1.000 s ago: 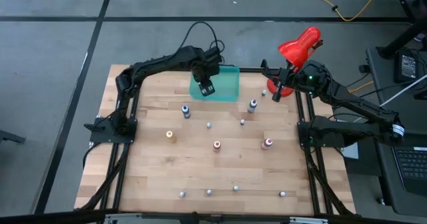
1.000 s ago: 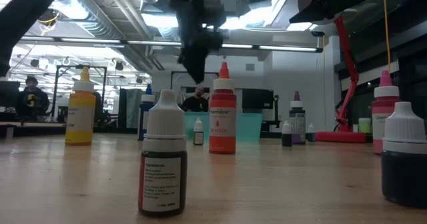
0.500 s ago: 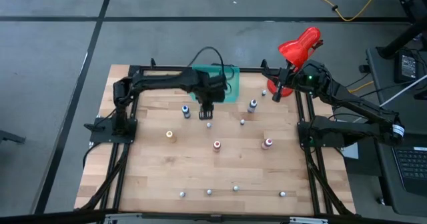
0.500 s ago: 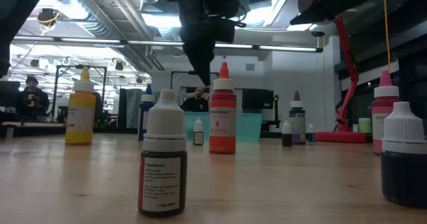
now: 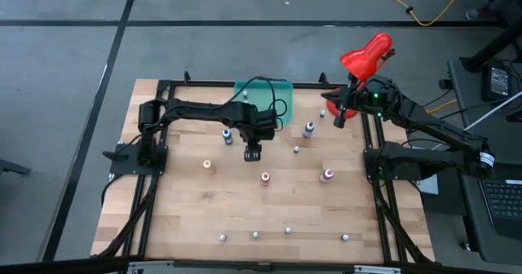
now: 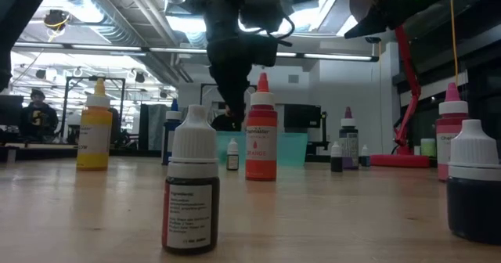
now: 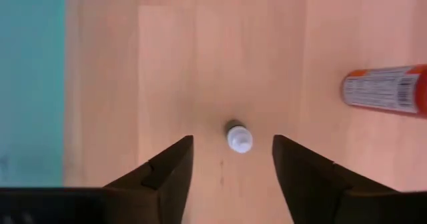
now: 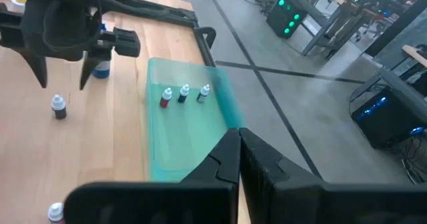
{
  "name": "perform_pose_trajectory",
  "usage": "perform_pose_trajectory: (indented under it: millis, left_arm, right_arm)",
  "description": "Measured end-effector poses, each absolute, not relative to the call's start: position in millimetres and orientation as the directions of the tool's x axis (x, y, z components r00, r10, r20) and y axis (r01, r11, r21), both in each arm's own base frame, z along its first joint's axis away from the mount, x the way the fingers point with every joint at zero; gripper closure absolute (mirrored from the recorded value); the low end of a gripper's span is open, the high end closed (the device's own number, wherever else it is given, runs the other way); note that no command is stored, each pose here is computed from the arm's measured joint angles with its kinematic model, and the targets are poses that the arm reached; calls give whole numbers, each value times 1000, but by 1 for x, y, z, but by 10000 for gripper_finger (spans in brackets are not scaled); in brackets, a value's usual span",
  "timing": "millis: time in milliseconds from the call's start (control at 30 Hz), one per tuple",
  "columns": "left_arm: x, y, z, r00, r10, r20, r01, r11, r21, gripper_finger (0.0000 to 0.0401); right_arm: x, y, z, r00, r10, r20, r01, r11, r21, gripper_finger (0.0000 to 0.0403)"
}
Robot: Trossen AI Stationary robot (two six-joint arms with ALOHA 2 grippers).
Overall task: Pick & Place food coloring
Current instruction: Put the top central black food coloring bottle into the bin
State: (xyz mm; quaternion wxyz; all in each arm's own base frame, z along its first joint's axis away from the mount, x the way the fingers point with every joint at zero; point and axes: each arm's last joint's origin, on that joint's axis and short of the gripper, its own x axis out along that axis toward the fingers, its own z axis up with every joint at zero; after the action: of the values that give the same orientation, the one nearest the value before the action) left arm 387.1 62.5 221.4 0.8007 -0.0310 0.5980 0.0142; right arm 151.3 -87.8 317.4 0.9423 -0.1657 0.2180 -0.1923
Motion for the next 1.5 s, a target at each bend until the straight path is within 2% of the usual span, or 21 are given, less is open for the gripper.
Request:
perform_pose_trajectory:
  millis: [200, 533, 900, 1133, 1500]
  left_arm:
    - [389, 56, 220, 277, 23, -960, -6, 1000, 23, 165]
    - [397, 49, 200, 240, 8, -971, 35, 999, 17, 166]
    - [398, 52, 195, 224, 11, -974, 50, 998, 23, 169]
    - [386, 50, 169, 177, -4, -984, 33, 999, 2, 175]
    - [388, 51, 164, 213, 3, -977, -11, 1000, 1, 175]
  right_arm:
    - [151, -88, 317, 830, -434, -350, 290, 872, -393, 391]
    - [150, -87, 314, 820, -429, -378, 281, 878, -387, 391]
    - [150, -87, 314, 820, -430, -378, 282, 877, -388, 391]
    - [150, -87, 314, 820, -430, -378, 281, 877, -389, 391]
    - [150, -87, 314, 820, -430, -378, 281, 877, -390, 391]
